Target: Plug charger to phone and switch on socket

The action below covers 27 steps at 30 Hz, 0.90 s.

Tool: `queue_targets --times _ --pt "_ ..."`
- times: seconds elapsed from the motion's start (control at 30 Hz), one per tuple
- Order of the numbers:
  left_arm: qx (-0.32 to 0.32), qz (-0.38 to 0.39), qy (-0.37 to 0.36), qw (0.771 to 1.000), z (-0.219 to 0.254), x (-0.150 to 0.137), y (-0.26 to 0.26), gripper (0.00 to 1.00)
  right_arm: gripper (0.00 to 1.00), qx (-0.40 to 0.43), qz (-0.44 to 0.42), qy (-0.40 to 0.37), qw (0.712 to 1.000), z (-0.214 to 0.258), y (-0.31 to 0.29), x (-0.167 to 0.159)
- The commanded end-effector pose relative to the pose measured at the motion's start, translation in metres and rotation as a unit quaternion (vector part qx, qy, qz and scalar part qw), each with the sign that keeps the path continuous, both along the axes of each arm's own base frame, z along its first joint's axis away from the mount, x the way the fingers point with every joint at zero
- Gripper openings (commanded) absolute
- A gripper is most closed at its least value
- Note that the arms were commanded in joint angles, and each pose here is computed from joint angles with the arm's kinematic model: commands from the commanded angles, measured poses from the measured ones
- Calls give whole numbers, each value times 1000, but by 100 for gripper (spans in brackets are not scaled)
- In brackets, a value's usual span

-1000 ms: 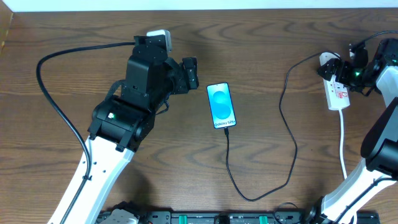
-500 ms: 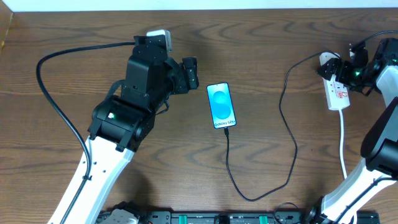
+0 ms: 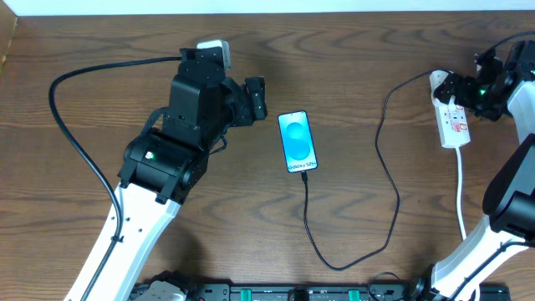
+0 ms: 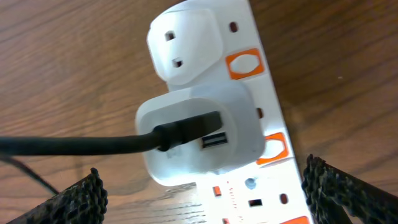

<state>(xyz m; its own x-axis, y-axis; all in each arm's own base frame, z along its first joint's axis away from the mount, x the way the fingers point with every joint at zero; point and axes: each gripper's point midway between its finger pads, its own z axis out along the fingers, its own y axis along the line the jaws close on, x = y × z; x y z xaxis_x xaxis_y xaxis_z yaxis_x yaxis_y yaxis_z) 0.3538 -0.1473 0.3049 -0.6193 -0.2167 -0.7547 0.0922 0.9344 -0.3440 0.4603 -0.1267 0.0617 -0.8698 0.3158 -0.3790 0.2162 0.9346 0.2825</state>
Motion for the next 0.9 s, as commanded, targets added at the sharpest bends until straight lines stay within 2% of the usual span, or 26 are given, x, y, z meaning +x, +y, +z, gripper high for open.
queue_targets --times 0.0,0.3,0.87 --pt "7 3 -6 1000 3 0 4 89 99 -26 -1 -19 999 18 -6 6" --pt "7 3 -6 1000 3 0 4 89 99 21 20 -19 999 6 12 9" --pt "7 3 -6 1000 3 0 4 89 99 41 22 15 999 -30 17 3"
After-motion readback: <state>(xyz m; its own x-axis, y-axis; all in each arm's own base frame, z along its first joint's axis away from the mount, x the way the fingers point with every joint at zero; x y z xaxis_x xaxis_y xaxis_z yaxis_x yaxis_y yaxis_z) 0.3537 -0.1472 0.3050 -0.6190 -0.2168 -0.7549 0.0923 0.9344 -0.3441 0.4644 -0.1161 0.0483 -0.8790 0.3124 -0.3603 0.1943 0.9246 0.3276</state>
